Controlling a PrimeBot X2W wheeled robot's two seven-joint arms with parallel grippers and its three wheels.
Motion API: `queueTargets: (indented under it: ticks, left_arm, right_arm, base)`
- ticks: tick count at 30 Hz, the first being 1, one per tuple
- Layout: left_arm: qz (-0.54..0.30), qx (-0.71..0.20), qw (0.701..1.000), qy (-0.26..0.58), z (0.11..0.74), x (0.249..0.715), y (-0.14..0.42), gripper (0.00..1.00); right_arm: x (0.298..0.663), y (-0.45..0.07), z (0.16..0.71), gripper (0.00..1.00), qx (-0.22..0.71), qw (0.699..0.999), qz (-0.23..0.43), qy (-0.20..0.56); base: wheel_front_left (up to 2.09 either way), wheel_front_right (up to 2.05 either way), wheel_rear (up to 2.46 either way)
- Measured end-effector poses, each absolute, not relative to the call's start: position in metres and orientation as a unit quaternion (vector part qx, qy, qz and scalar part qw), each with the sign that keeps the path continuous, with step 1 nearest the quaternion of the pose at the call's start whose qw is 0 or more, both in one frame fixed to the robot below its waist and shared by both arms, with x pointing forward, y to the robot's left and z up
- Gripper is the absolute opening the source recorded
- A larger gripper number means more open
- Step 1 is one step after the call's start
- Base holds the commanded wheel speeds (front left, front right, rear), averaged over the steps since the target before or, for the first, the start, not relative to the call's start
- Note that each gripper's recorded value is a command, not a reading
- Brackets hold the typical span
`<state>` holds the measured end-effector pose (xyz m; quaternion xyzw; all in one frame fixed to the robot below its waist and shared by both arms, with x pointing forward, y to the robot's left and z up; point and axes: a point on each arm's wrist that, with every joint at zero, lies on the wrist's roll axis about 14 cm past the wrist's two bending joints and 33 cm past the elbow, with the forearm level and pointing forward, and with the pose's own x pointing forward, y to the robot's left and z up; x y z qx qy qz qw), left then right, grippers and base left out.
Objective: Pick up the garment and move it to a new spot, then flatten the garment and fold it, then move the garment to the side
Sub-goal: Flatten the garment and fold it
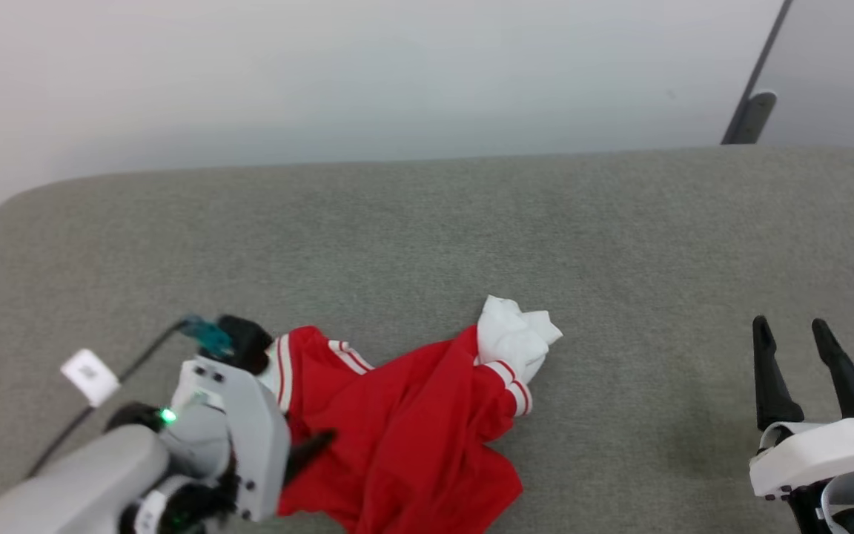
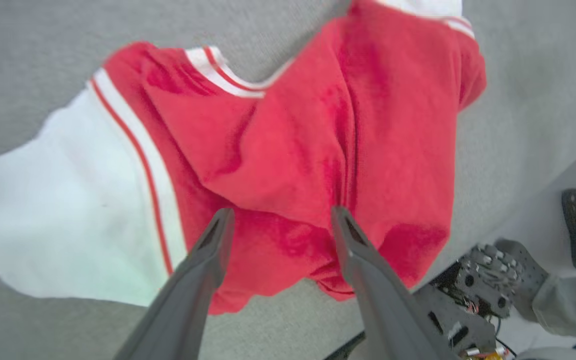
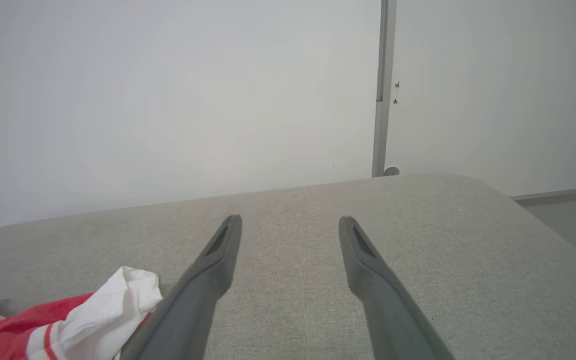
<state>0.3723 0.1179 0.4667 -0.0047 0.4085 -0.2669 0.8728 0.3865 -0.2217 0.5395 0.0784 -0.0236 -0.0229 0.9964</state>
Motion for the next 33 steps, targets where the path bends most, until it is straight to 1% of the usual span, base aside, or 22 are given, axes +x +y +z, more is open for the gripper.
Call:
queueTargets:
  ticks: [4, 8, 11, 15, 18, 22, 27, 33]
  left_arm:
    - [-0.225, -0.015, 0.910, 0.348, 0.490, 0.390, 0.144, 1.00]
    - [-0.174, -0.023, 0.949, 0.264, 0.517, 0.408, 0.176, 1.00]
    - [-0.129, -0.033, 0.967, 0.217, 0.528, 0.413, 0.205, 1.00]
    - [-0.075, -0.036, 0.984, 0.159, 0.539, 0.410, 0.242, 1.00]
    - [-0.032, -0.044, 0.990, 0.127, 0.540, 0.403, 0.269, 1.00]
    - [0.015, -0.055, 0.993, 0.107, 0.535, 0.390, 0.298, 1.00]
    - [0.054, -0.073, 0.992, 0.082, 0.530, 0.377, 0.318, 1.00]
    - [0.099, -0.091, 0.988, 0.070, 0.521, 0.362, 0.340, 1.00]
  right_arm:
    - [0.391, -0.206, 0.538, 1.00, 0.080, 0.997, 0.001, -0.014]
    - [0.396, -0.189, 0.536, 1.00, 0.079, 0.997, 0.025, -0.002]
    - [0.401, -0.176, 0.533, 1.00, 0.079, 0.996, 0.043, 0.009]
    - [0.410, -0.158, 0.529, 1.00, 0.072, 0.994, 0.072, 0.027]
    - [0.416, -0.142, 0.522, 1.00, 0.070, 0.992, 0.096, 0.050]
    - [0.425, -0.121, 0.509, 1.00, 0.059, 0.986, 0.130, 0.089]
    - [0.437, -0.097, 0.491, 1.00, 0.048, 0.976, 0.165, 0.137]
    - [0.446, -0.075, 0.457, 1.00, 0.021, 0.956, 0.197, 0.215]
  base:
    - [0.00, 0.00, 0.00]
    - [0.00, 0.00, 0.00]
    - [0.00, 0.00, 0.00]
    - [0.00, 0.00, 0.00]
    - [0.00, 0.00, 0.00]
    - [0.00, 0.00, 0.00]
    - [0.00, 0.00, 0.00]
    - [0.00, 0.00, 0.00]
